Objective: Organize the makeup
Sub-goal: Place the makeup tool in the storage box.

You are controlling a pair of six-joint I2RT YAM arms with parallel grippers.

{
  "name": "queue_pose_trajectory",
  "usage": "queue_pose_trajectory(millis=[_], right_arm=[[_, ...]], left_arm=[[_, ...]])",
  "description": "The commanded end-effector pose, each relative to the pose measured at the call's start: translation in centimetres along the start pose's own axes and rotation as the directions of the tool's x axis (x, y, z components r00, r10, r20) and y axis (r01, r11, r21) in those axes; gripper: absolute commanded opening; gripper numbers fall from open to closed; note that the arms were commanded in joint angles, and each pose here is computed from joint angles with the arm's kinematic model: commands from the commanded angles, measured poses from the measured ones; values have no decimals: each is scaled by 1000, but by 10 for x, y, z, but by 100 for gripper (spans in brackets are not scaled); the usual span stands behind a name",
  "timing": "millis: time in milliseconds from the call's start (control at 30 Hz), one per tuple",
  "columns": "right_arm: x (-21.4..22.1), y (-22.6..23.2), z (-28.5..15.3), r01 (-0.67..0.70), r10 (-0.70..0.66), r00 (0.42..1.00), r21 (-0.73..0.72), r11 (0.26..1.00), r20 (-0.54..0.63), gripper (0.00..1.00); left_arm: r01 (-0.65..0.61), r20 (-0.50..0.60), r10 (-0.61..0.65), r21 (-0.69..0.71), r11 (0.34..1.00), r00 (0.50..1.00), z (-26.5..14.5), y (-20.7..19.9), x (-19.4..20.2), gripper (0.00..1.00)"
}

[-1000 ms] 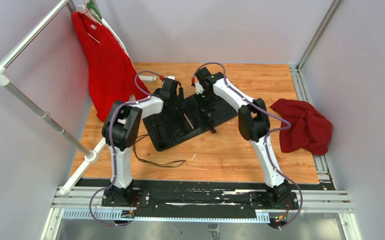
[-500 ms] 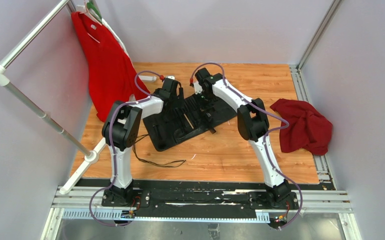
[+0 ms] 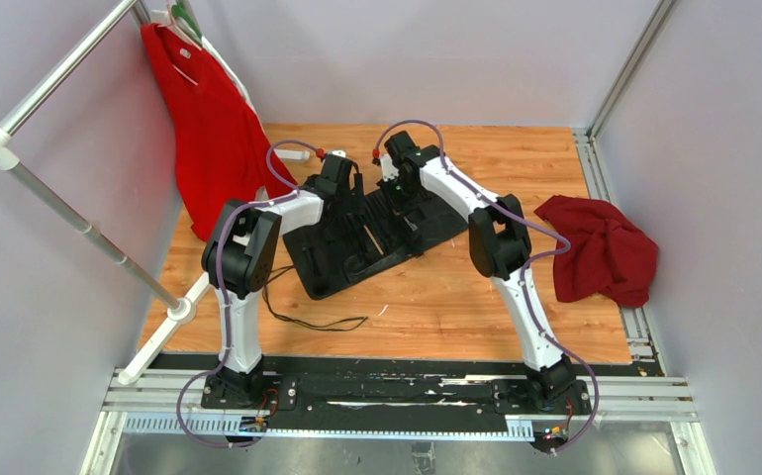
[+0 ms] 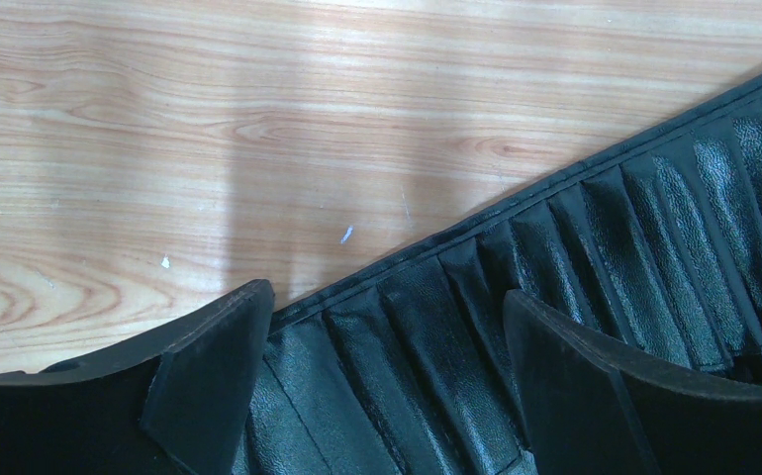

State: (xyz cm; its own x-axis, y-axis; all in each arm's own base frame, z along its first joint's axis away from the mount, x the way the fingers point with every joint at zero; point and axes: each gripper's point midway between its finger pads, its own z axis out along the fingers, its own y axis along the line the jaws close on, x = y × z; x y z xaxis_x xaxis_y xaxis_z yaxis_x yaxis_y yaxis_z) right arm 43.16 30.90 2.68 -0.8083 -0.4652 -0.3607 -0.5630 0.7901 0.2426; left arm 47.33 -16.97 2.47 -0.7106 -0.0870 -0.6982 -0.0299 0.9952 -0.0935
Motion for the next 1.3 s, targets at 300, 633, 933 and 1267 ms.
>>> queue_pose_trajectory(millis=[300, 633, 933, 1267], right_arm=[[-26, -9, 16, 28, -27, 995, -5, 1000, 95, 1], [-27, -11, 9, 31, -34, 992, 22, 999, 120, 26], [-23, -13, -13, 37, -46, 990, 67, 997, 136, 34], [-23, -5, -59, 57, -75, 980, 104, 993, 185, 34]], left_arm=[[-6, -194, 7, 4, 1000, 981, 8, 9, 66, 90], [-6, -192, 6, 3, 1000, 981, 9, 9, 65, 89], [-8, -193, 8, 3, 1000, 981, 9, 9, 65, 89], [-6, -193, 6, 2, 1000, 981, 9, 9, 65, 89]])
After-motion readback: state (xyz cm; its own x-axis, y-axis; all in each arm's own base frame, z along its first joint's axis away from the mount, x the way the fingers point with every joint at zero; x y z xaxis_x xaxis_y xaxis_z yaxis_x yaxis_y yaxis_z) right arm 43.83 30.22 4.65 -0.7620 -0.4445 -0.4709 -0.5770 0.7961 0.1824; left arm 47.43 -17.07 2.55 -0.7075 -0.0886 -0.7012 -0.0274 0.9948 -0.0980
